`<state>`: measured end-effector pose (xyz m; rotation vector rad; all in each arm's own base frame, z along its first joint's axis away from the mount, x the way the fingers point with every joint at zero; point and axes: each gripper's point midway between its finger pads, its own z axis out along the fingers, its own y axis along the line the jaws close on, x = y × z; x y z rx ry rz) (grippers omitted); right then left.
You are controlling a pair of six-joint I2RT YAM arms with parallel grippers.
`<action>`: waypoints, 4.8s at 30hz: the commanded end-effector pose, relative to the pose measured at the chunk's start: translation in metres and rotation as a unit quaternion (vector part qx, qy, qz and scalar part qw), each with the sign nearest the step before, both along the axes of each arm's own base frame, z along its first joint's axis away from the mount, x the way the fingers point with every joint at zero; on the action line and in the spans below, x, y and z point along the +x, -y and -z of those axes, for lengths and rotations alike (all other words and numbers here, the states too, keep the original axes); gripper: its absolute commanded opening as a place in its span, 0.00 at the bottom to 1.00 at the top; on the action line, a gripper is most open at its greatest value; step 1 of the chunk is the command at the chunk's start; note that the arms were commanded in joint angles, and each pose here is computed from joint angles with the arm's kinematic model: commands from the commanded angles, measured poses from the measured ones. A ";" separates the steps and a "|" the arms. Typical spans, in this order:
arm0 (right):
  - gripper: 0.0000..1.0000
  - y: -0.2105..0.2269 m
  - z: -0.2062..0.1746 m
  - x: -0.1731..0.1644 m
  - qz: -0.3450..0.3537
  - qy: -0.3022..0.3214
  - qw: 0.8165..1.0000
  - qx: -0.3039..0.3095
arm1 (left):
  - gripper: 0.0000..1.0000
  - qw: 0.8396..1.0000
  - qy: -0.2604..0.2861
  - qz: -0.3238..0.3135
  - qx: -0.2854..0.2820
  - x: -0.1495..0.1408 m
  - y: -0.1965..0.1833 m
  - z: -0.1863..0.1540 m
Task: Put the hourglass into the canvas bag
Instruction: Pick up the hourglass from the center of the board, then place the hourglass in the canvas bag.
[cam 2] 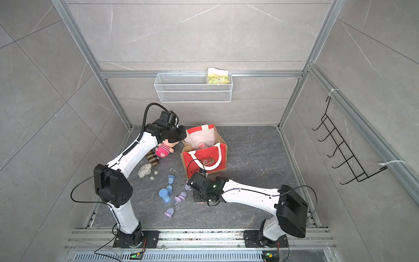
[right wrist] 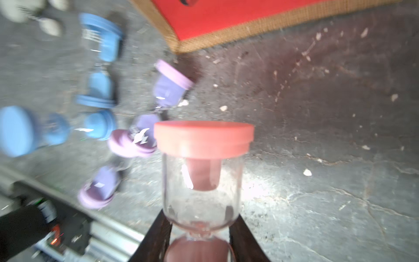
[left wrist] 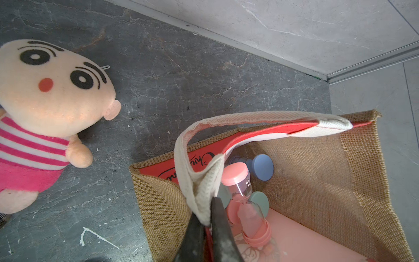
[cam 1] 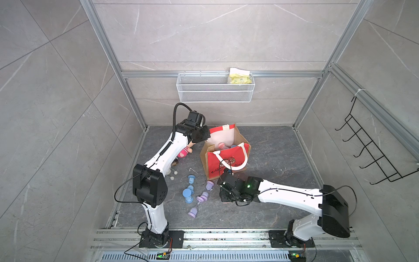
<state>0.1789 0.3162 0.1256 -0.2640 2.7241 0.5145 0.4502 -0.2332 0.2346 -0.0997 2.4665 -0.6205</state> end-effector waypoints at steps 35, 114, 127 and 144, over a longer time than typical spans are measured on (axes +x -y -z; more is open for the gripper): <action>0.00 0.020 -0.191 -0.022 -0.095 0.058 0.978 0.178 | 0.00 0.999 0.000 0.029 -0.016 0.013 0.026 -0.012; 0.53 0.039 -0.077 0.253 0.063 0.094 0.989 -0.098 | 0.00 0.999 0.047 0.020 0.018 -0.011 0.003 -0.045; 0.81 0.050 -0.147 0.227 0.063 0.142 0.987 -0.038 | 0.00 0.997 0.075 0.001 0.022 -0.003 -0.004 -0.064; 0.93 0.021 -0.189 0.100 -0.024 0.180 0.983 -0.013 | 0.00 0.997 0.060 -0.027 0.026 0.011 -0.033 -0.055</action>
